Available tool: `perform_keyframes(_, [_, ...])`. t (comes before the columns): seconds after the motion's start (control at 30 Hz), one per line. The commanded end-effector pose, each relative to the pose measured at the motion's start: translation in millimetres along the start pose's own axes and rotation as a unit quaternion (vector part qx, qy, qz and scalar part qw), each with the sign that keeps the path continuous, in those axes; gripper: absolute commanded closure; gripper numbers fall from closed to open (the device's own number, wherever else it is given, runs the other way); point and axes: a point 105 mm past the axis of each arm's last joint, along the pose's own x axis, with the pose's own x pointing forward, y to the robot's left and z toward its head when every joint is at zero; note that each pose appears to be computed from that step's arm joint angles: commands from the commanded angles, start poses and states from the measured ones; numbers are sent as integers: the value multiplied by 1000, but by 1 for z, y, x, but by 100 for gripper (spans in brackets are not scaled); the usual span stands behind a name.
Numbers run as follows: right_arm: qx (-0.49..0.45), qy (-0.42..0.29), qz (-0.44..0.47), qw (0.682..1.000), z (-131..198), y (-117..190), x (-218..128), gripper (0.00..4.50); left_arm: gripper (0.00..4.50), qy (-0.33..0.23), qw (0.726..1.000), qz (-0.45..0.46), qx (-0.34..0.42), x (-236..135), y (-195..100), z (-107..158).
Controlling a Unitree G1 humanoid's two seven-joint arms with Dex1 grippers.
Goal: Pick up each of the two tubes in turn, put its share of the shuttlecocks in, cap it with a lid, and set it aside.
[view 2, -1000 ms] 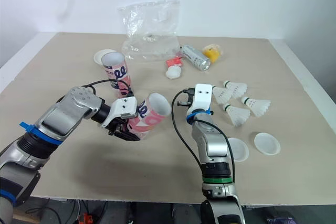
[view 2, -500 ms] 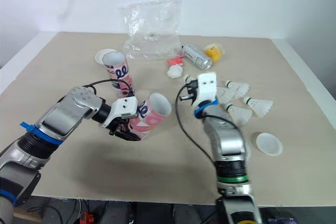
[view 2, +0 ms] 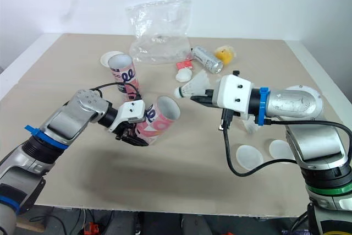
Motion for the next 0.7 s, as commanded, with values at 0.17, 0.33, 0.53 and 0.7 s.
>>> perform_keyframes(0.17, [-55, -15, 35, 998, 16, 1, 15, 440, 160, 10, 1000, 9, 9, 0, 2, 1])
perform_keyframes(0.33, [-57, -19, 56, 997, 15, 5, 22, 440, 160, 12, 1000, 13, 9, -2, 3, 1])
perform_keyframes(0.53, [-29, -45, 58, 997, 22, 6, 18, 159, 160, 15, 1000, 17, 8, -4, 4, 0])
perform_keyframes(0.7, [56, -71, 22, 996, 24, 4, 3, 2, 160, 14, 1000, 19, 9, -4, 5, 1])
